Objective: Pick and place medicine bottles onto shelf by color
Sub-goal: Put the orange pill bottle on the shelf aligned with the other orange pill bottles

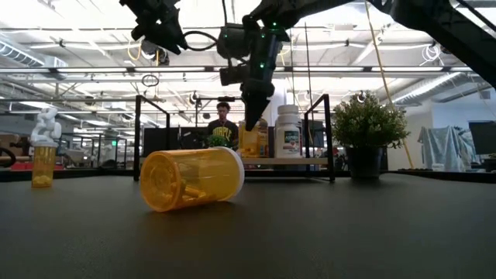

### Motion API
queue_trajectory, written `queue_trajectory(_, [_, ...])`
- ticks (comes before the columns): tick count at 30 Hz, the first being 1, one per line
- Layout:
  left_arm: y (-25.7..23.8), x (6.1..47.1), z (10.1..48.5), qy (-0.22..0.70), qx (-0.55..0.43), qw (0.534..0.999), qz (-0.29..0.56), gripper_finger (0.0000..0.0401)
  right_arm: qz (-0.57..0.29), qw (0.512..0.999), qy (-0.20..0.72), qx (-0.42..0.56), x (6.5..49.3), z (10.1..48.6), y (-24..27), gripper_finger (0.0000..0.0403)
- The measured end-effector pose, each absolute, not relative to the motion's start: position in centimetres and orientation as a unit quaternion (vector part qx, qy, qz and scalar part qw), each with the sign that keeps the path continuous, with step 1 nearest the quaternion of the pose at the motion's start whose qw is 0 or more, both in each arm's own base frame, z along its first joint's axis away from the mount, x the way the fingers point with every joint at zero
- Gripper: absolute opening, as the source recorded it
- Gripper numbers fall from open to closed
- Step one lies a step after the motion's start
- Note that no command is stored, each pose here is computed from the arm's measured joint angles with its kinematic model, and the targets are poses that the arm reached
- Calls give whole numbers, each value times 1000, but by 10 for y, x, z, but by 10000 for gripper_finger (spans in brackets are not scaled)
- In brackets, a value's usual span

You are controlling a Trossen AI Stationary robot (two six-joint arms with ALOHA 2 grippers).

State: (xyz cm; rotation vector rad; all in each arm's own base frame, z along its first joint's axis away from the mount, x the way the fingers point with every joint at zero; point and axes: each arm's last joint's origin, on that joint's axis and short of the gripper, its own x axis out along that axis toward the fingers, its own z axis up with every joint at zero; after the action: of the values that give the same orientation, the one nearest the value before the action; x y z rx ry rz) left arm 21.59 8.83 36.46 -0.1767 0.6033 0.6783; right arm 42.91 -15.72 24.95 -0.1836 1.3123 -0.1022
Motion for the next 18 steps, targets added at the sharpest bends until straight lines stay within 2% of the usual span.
queue_trajectory(18, [89,215,365,297,-60,889,343,172,-14,800,600,-17,416,247,-180,208])
